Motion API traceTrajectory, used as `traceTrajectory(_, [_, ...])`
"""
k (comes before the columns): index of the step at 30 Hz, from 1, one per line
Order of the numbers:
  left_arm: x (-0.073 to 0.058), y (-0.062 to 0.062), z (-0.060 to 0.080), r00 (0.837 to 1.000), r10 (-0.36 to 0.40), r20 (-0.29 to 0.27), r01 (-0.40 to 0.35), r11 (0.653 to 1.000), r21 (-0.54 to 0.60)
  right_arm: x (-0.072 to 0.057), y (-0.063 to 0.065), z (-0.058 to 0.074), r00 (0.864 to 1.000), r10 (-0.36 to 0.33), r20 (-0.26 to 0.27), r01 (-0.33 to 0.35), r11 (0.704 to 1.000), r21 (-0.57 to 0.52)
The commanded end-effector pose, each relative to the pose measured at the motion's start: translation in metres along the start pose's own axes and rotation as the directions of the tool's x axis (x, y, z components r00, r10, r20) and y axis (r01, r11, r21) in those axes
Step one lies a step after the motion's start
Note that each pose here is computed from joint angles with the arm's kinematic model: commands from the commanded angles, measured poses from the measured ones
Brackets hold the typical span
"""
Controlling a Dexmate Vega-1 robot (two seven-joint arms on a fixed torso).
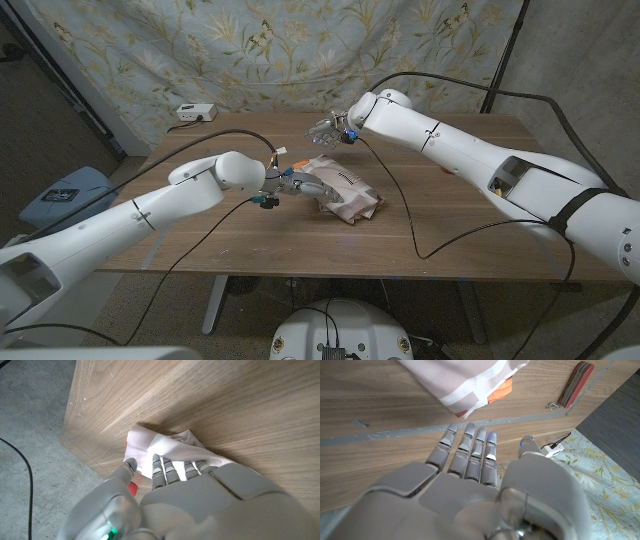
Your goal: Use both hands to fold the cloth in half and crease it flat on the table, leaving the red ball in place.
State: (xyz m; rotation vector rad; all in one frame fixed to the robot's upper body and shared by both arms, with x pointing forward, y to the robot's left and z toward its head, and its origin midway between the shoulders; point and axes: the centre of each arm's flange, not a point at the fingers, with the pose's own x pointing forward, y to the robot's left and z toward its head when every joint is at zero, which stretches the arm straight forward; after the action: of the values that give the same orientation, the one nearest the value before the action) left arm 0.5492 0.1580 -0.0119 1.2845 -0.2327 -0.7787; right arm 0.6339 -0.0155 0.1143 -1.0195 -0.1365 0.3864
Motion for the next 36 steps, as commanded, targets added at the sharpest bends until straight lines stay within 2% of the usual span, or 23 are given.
traceTrajectory(1, [0.011, -0.011, -0.015, 1.000, -0.014, -0.023, 0.013, 1.000, -0.022, -0.003, 0.013, -0.002, 0.998, -0.064, 0.025, 0.065, 0.996, -0.056])
traceTrajectory(7, [0.014, -0.012, -0.016, 1.000, -0.014, -0.016, 0.014, 1.000, -0.026, -0.006, 0.026, -0.004, 0.995, -0.094, 0.023, 0.097, 0.983, -0.157])
traceTrajectory(18, [0.014, -0.011, -0.019, 1.000, -0.013, -0.010, 0.013, 0.999, -0.037, -0.010, 0.048, -0.014, 0.998, -0.049, -0.025, 0.040, 0.958, -0.285])
traceTrajectory(27, [0.013, -0.010, -0.020, 1.000, -0.015, -0.007, 0.015, 0.999, -0.041, -0.007, 0.061, -0.025, 0.999, -0.031, -0.042, 0.017, 0.951, -0.310])
traceTrajectory(36, [0.015, -0.008, -0.019, 1.000, -0.017, -0.005, 0.017, 0.999, -0.038, -0.001, 0.068, -0.036, 0.999, -0.014, -0.050, -0.002, 0.957, -0.291])
